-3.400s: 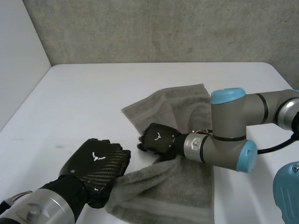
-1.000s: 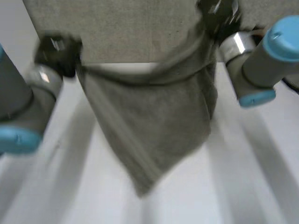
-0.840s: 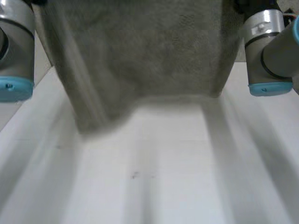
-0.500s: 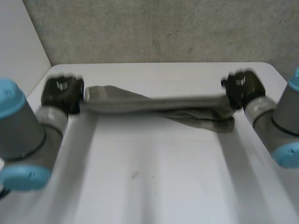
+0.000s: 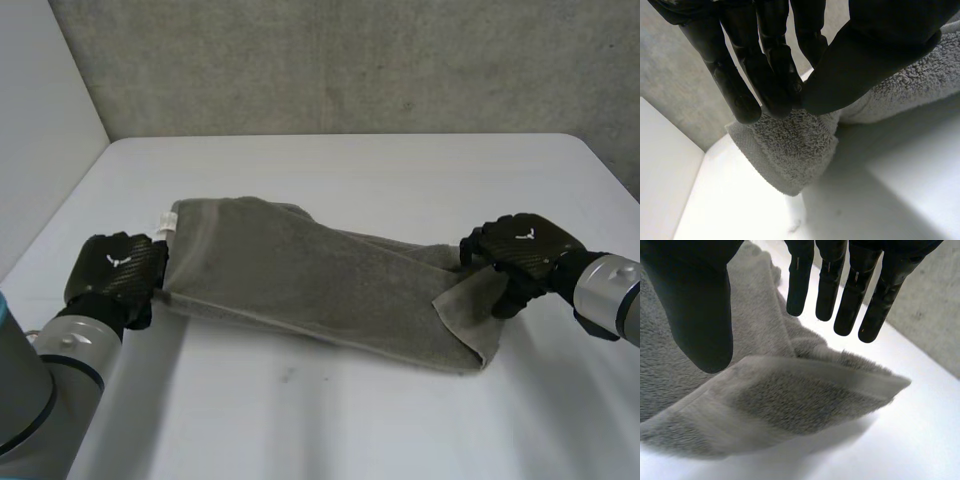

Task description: Fold the towel.

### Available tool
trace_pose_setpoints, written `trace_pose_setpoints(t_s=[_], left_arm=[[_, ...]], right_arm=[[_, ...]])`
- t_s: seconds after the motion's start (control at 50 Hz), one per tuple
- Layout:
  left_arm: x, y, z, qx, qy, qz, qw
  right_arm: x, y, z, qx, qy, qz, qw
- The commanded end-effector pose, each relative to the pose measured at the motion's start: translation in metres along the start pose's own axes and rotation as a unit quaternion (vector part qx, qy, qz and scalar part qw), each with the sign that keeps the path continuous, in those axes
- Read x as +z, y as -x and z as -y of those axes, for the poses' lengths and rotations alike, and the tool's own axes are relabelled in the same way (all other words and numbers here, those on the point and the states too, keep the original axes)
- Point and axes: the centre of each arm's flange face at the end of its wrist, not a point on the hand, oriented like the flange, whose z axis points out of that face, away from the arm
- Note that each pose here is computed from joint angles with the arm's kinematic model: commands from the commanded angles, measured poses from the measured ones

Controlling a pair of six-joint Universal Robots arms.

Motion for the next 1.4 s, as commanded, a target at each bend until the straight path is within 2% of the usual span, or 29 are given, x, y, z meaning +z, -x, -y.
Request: trace_pose_setpoints(t_s=[0.02,0.1,0.14,0.26,0.38,0.5,0.84,1.24,1.34,1.38,1.4], left_arm=[[-0.003,0.001,0.001,-0.002,-0.008,0.004,1.000],[-0.002,0.002,-0.002,-0.003,-0.009,0.008,1.000],[-0.001,0.004,-0.002,-0.003,-0.010,0.011,1.000],[0.003,0.006,-0.006,-0.005,-0.005,0.011,1.000],[0.002,0.003,-0.007,-0.004,-0.005,-0.002,1.000],[0.001,0.003,-0.008,-0.005,-0.005,-0.004,1.000],[0.001,0.002,-0.009,-0.005,-0.002,-0.004,1.000],[0.000,0.002,-0.011,-0.004,0.000,-0.006,1.000],[0.000,0.003,-0.008,-0.002,-0.004,-0.005,1.000],[0.001,0.005,-0.004,-0.002,-0.011,-0.002,1.000],[0.006,0.010,0.003,-0.003,-0.021,0.007,1.000]], right_arm=[[-0.001,0.008,-0.008,-0.060,-0.029,0.034,0.997],[-0.003,0.013,-0.014,-0.106,-0.036,0.052,0.992],[-0.005,0.016,-0.018,-0.158,-0.036,0.059,0.985],[-0.002,0.019,-0.022,-0.205,-0.032,0.067,0.976],[0.007,0.021,-0.028,-0.204,-0.028,0.077,0.976],[0.025,0.041,-0.024,-0.235,-0.020,0.089,0.968],[0.062,0.050,-0.037,-0.255,0.023,0.078,0.964],[0.061,0.044,-0.036,-0.256,0.033,0.064,0.964],[0.051,0.036,-0.016,-0.262,0.013,0.042,0.964],[0.041,0.028,0.010,-0.272,-0.016,0.013,0.962],[0.041,0.027,0.010,-0.272,-0.016,0.013,0.962]])
